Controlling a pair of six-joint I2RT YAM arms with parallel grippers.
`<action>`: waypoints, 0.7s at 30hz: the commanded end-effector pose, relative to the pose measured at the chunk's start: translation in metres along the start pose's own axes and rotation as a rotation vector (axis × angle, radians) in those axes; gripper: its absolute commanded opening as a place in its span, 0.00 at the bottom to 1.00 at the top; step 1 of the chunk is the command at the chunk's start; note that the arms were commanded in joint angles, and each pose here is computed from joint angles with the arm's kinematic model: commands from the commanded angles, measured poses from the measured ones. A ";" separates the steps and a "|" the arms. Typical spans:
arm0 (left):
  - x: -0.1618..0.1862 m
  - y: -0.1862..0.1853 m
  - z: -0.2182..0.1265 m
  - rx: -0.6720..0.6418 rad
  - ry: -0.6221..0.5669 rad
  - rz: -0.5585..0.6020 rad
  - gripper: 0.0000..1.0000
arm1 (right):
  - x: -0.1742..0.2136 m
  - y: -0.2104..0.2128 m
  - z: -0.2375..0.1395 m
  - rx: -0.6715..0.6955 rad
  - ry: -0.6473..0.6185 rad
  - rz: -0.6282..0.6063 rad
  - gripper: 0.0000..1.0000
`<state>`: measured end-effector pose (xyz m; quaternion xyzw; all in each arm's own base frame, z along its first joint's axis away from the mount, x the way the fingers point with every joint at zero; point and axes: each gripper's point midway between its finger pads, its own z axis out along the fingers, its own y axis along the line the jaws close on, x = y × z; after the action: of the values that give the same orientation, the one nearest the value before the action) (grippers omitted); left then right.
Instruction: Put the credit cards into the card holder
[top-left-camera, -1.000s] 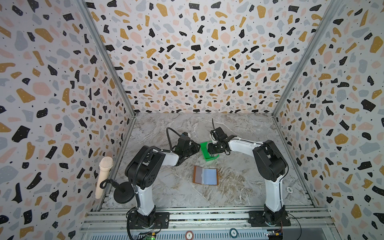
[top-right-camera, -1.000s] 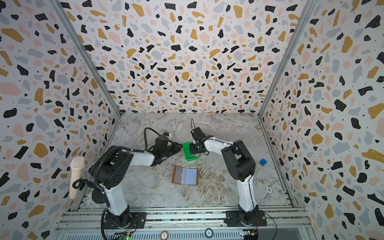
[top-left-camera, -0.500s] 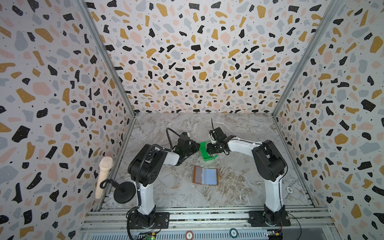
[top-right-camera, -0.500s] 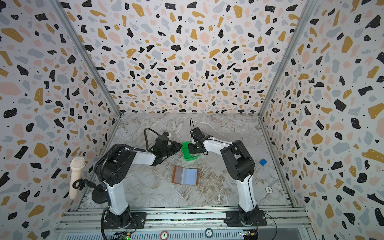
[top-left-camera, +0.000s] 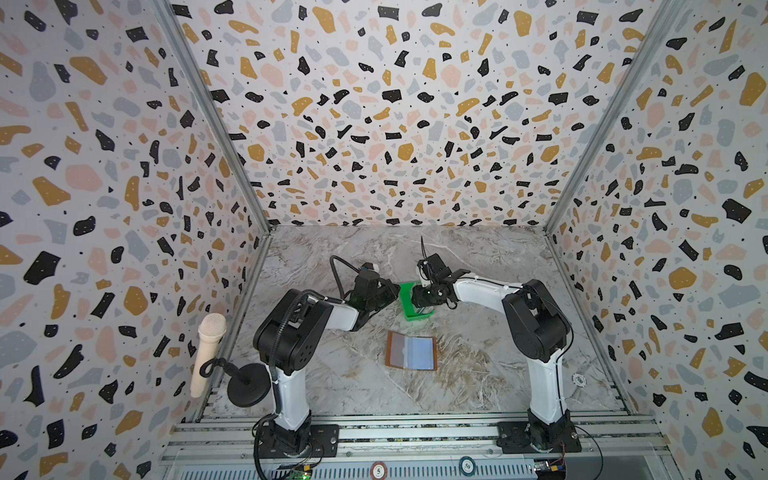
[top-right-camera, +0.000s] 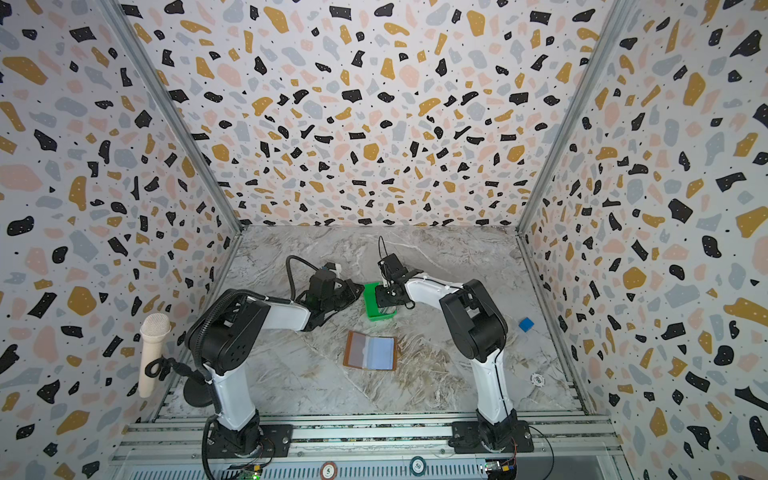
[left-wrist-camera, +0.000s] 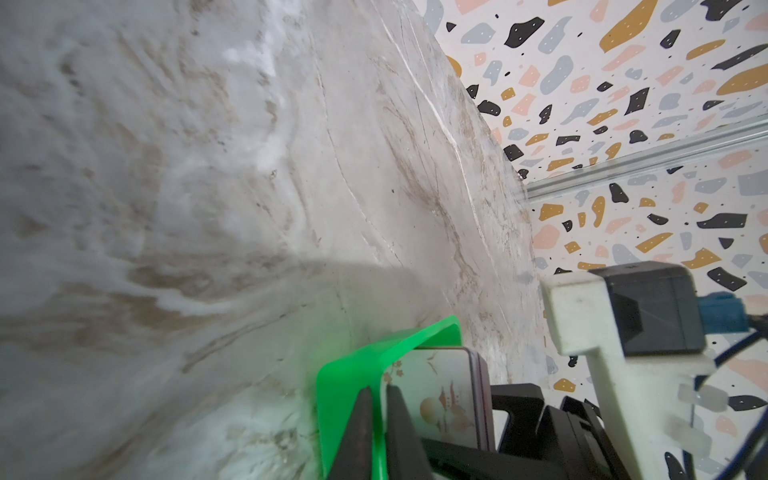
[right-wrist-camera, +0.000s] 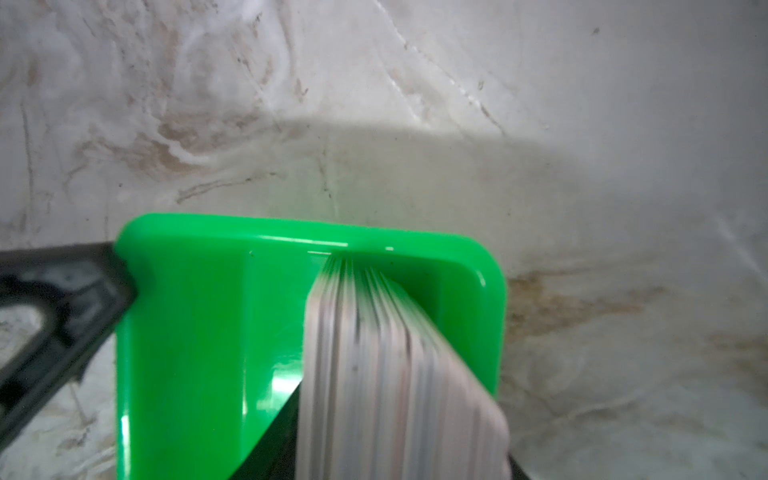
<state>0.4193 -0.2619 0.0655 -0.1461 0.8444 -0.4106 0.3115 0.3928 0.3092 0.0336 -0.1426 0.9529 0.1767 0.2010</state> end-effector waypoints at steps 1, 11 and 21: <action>0.003 -0.010 -0.005 0.020 -0.002 0.016 0.18 | 0.010 0.004 0.007 -0.003 0.044 -0.014 0.49; 0.003 0.001 -0.002 -0.029 -0.011 0.021 0.15 | 0.013 0.005 0.009 0.000 0.055 -0.021 0.49; 0.009 -0.002 -0.004 -0.039 0.003 0.005 0.00 | 0.008 0.005 0.008 0.010 0.052 -0.025 0.52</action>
<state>0.4175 -0.2569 0.0573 -0.1621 0.8529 -0.3860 0.3120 0.3948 0.3130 0.0336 -0.1469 0.9527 0.1749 0.2006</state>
